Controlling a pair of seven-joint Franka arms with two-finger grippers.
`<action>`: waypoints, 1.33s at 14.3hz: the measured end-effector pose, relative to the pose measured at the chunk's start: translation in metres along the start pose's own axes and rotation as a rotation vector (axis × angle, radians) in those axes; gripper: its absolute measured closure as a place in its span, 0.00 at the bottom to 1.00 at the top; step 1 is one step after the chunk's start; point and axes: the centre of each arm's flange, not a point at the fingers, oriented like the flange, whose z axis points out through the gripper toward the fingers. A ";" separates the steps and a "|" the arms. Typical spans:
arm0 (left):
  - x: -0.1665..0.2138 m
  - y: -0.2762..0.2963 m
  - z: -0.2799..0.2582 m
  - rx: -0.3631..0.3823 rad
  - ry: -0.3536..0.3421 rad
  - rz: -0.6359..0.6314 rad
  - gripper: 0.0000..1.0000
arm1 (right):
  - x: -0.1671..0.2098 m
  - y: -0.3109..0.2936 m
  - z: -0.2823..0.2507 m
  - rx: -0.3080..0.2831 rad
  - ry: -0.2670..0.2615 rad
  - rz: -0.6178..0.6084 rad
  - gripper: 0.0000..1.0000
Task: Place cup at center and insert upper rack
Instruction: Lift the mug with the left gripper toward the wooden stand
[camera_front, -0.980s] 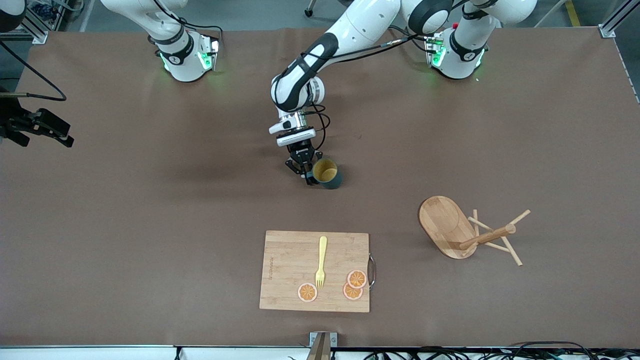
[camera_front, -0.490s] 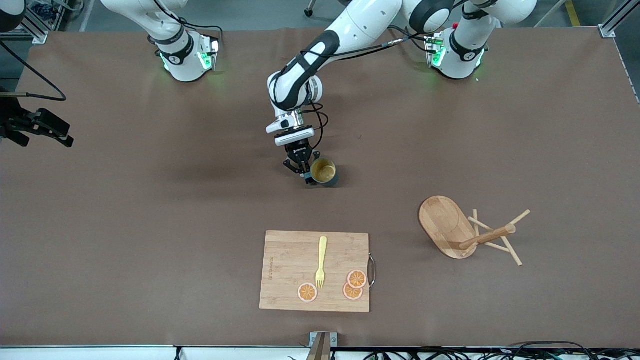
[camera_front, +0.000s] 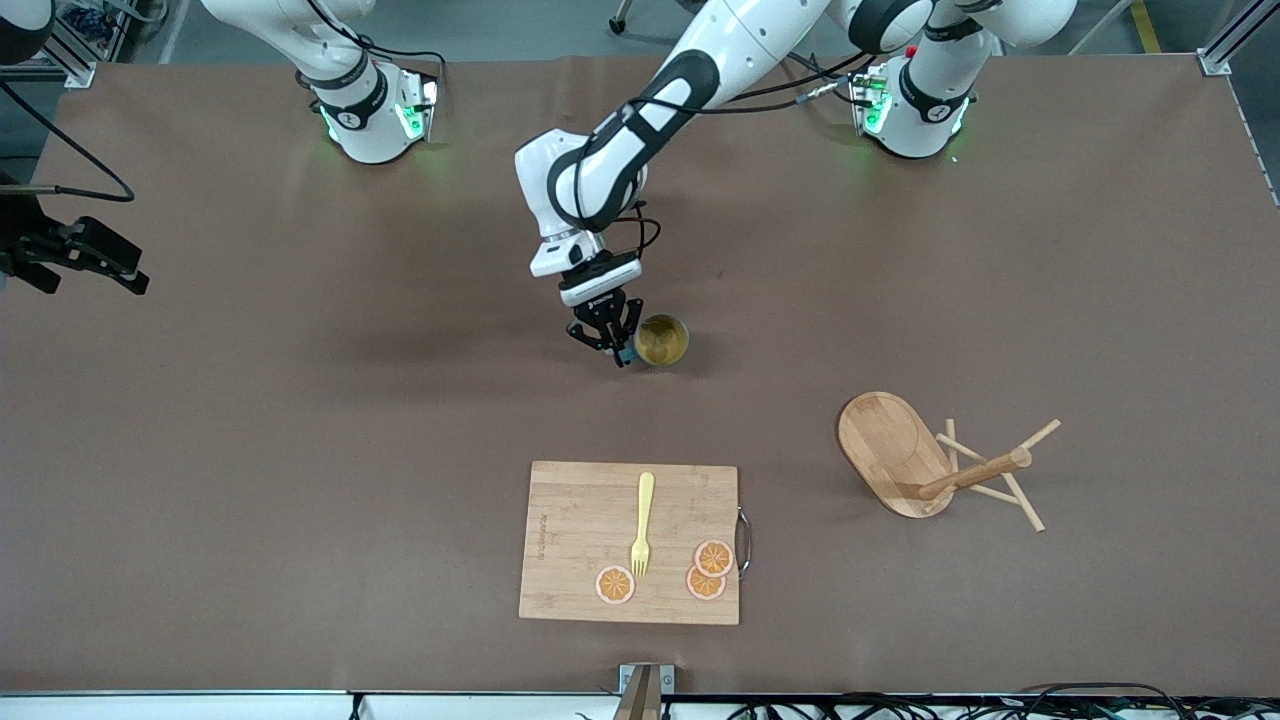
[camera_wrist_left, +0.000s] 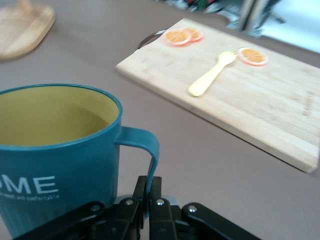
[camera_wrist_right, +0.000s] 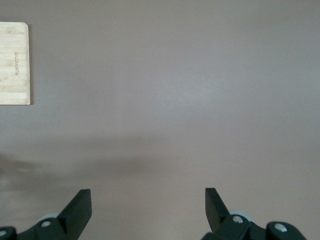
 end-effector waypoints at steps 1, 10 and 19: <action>0.016 0.006 -0.004 0.026 -0.050 -0.051 0.95 | 0.000 -0.001 0.000 0.000 0.000 -0.001 0.00; 0.149 0.030 -0.025 0.050 -0.274 -0.311 0.95 | 0.000 -0.003 0.000 0.000 0.000 -0.006 0.00; 0.301 0.024 -0.066 0.018 -0.497 -0.603 0.95 | -0.001 -0.005 -0.003 0.000 -0.004 -0.009 0.00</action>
